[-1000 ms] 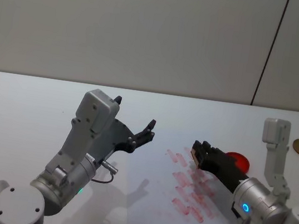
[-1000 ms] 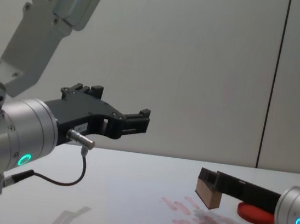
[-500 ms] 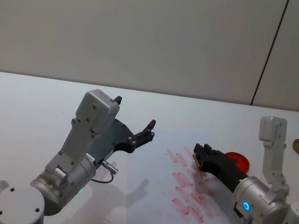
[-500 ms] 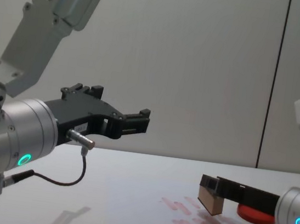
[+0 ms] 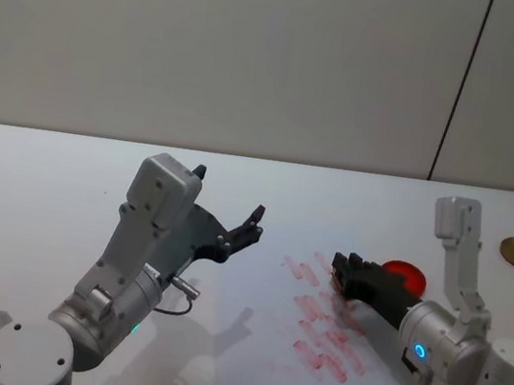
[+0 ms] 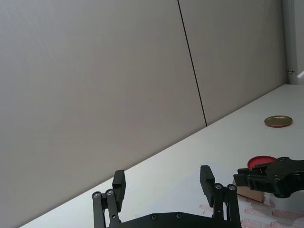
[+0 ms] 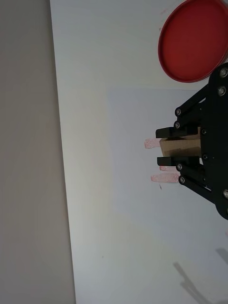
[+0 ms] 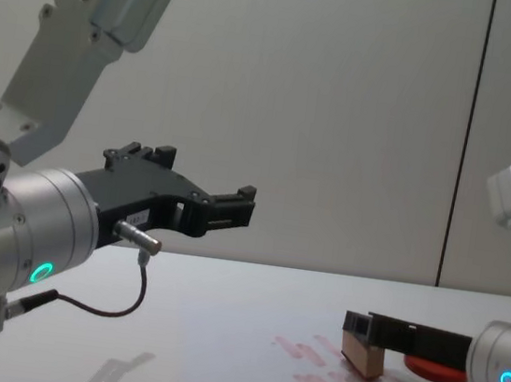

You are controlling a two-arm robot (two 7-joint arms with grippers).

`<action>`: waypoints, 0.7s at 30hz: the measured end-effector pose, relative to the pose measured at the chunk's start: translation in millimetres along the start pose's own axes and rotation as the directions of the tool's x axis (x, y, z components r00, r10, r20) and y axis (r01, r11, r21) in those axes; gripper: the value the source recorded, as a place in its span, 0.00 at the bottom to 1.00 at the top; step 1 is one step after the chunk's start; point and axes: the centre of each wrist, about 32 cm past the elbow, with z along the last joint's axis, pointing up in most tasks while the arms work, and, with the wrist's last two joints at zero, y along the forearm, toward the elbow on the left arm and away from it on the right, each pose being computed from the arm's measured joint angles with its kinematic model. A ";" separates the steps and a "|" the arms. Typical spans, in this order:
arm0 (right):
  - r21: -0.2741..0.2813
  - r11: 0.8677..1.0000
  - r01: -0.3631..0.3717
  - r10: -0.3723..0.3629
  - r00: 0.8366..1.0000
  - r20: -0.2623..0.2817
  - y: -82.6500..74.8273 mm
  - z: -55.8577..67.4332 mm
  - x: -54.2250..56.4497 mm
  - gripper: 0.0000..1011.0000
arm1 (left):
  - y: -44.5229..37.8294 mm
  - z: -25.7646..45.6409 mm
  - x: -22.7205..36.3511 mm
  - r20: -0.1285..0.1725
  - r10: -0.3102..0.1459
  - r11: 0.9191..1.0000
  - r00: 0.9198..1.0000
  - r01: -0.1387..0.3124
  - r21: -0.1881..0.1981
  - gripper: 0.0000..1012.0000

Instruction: Use the one hand to pick up the stamp and affix it onto the A4 paper.

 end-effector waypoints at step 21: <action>-0.032 0.999 0.018 -0.018 1.000 -0.008 4.8 -2.7 3.9 0.22 | 0.0 0.0 0.0 0.000 0.000 1.000 1.000 0.000 0.000 0.98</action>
